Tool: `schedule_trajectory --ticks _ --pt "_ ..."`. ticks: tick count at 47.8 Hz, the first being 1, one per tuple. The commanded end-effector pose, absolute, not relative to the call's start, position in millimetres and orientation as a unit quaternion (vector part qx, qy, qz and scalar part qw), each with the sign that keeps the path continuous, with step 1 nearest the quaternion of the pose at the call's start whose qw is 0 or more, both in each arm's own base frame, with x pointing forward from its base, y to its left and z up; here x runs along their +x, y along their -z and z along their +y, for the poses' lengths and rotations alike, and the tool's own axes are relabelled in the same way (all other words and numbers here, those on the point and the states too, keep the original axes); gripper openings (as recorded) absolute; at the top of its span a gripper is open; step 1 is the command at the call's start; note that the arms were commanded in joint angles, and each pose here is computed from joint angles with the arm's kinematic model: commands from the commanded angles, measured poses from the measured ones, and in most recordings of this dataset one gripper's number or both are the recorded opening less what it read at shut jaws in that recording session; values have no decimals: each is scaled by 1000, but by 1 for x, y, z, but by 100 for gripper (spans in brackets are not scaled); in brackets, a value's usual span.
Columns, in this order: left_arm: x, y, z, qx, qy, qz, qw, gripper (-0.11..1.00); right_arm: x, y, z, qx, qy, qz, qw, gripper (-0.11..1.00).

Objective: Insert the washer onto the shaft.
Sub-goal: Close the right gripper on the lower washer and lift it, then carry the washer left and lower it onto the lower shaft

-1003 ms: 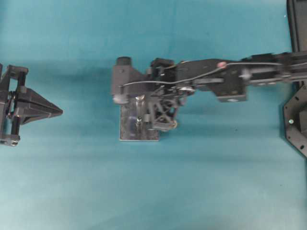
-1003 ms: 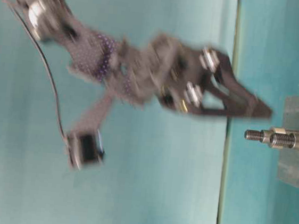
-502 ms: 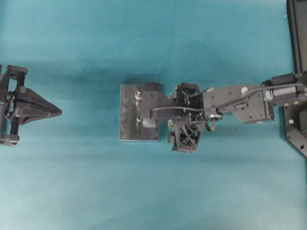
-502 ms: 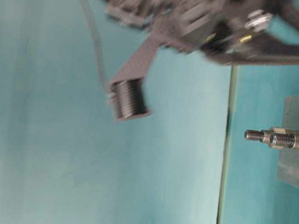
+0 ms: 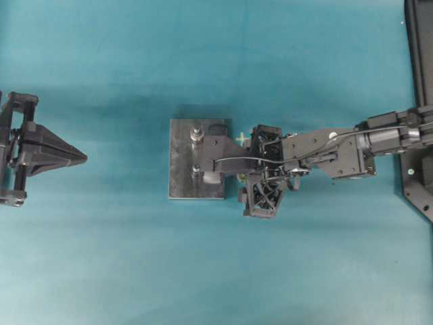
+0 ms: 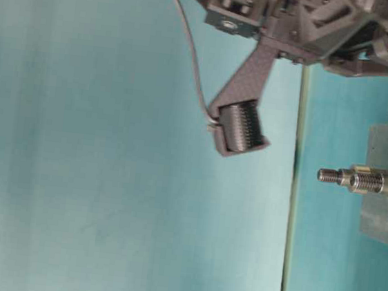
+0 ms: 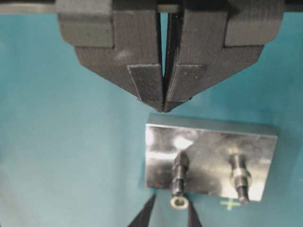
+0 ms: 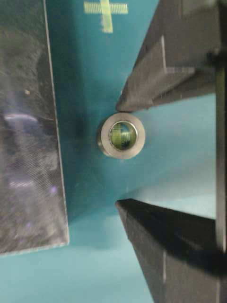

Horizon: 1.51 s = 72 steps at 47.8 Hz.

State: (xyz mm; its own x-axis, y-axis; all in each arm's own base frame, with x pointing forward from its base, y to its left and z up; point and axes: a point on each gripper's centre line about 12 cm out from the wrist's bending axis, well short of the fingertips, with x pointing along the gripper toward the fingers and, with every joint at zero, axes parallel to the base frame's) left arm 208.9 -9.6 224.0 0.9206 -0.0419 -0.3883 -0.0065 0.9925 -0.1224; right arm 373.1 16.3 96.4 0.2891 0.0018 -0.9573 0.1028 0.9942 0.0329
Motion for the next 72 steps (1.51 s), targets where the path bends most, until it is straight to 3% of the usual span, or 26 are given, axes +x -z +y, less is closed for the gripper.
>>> schedule_trajectory --ticks 1,10,20,30,41,56,72 --pt "211 -229 -10 -60 11 191 980 0 379 -105 18 48 32 582 811 59" --pt "211 -229 -10 -60 11 191 980 0 378 -105 16 48 34 584 810 34" --pt "212 -230 -10 -60 11 190 980 0 379 -120 13 52 38 576 815 34" --pt "211 -230 -10 -60 11 189 980 0 393 -171 4 42 44 544 837 34" --pt "211 -229 -10 -60 11 190 980 0 420 -204 3 28 40 516 855 34" --pt "211 -231 -10 -60 11 187 980 0 441 -208 10 16 28 506 862 34" --pt "210 -230 -10 -61 11 187 980 0 444 -191 18 10 20 522 853 34"
